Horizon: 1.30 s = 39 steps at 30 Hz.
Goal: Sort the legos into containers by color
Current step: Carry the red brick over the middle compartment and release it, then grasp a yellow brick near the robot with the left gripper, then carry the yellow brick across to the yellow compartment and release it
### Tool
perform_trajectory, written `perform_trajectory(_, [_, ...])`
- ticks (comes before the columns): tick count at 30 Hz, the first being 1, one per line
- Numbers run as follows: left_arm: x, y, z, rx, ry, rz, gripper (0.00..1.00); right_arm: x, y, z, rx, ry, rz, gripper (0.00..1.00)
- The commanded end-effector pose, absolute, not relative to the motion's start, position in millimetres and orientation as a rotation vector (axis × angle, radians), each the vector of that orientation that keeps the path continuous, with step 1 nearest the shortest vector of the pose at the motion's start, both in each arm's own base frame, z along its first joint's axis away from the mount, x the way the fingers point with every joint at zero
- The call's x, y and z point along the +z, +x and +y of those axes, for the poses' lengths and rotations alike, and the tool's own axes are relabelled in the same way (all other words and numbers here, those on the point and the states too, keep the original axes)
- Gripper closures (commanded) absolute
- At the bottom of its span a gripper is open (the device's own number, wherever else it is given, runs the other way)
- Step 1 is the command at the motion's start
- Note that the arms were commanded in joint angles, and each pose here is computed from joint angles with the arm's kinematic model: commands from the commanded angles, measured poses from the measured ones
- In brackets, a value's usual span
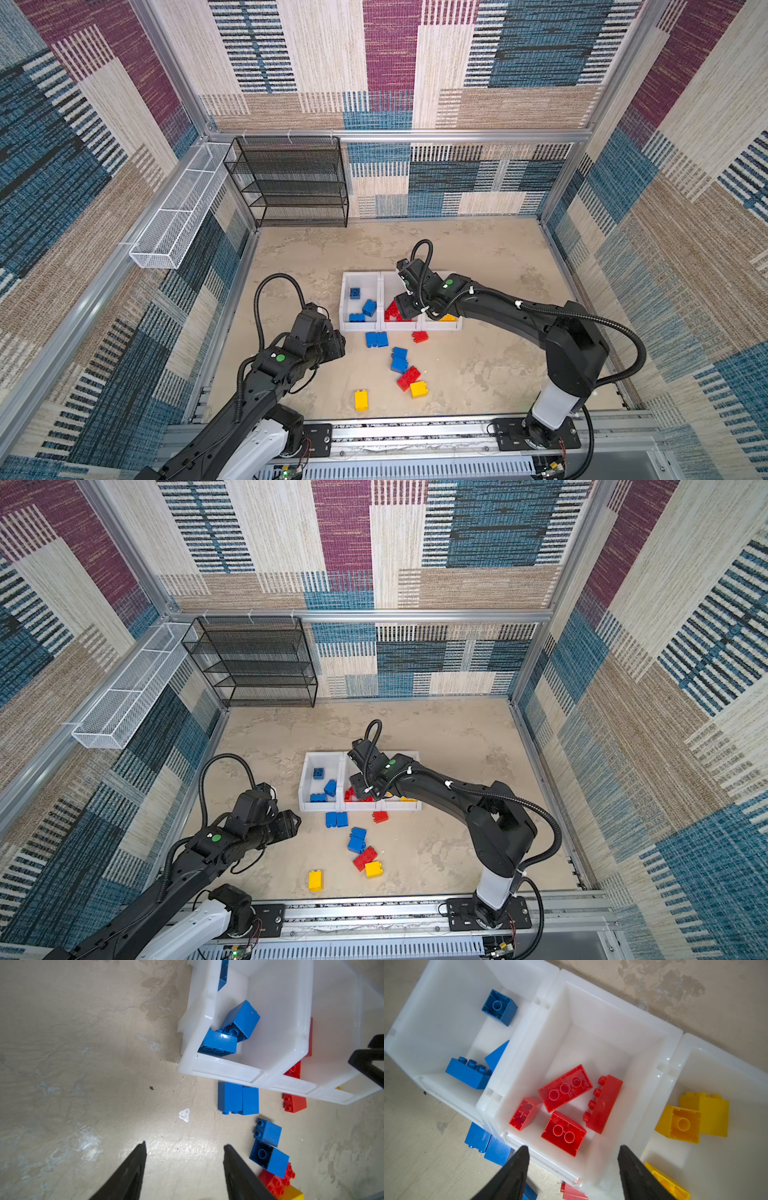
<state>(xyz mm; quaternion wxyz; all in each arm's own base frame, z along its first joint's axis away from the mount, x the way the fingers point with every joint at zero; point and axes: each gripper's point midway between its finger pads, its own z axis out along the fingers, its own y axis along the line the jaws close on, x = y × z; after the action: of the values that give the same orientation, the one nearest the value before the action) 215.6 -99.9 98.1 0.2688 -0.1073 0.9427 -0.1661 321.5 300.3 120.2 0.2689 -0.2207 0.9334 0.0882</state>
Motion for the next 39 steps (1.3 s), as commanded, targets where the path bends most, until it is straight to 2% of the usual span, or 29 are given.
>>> perform_trajectory(1, [94, 208, -106, -0.487, -0.284, 2.572, 0.37, 129, 324, 301, 0.269, -0.561, 2.492, 0.29])
perform_trajectory(16, [50, 131, -156, -0.458, -0.071, 2.828, 0.34, 125, 315, 287, 0.293, -0.514, 2.497, 0.29])
perform_trajectory(27, [33, 109, -170, -0.33, 0.041, 2.915, 0.35, 122, 308, 281, 0.302, -0.51, 2.499, 0.29])
perform_trajectory(31, [30, 109, -173, -0.292, 0.074, 2.929, 0.42, 120, 307, 279, 0.3, -0.508, 2.502, 0.29])
perform_trajectory(37, [28, 109, -181, -0.316, 0.105, 2.931, 0.67, 120, 307, 277, 0.298, -0.5, 2.502, 0.29])
perform_trajectory(39, [29, 109, -183, -0.327, 0.109, 2.928, 0.72, 121, 307, 276, 0.297, -0.498, 2.502, 0.29])
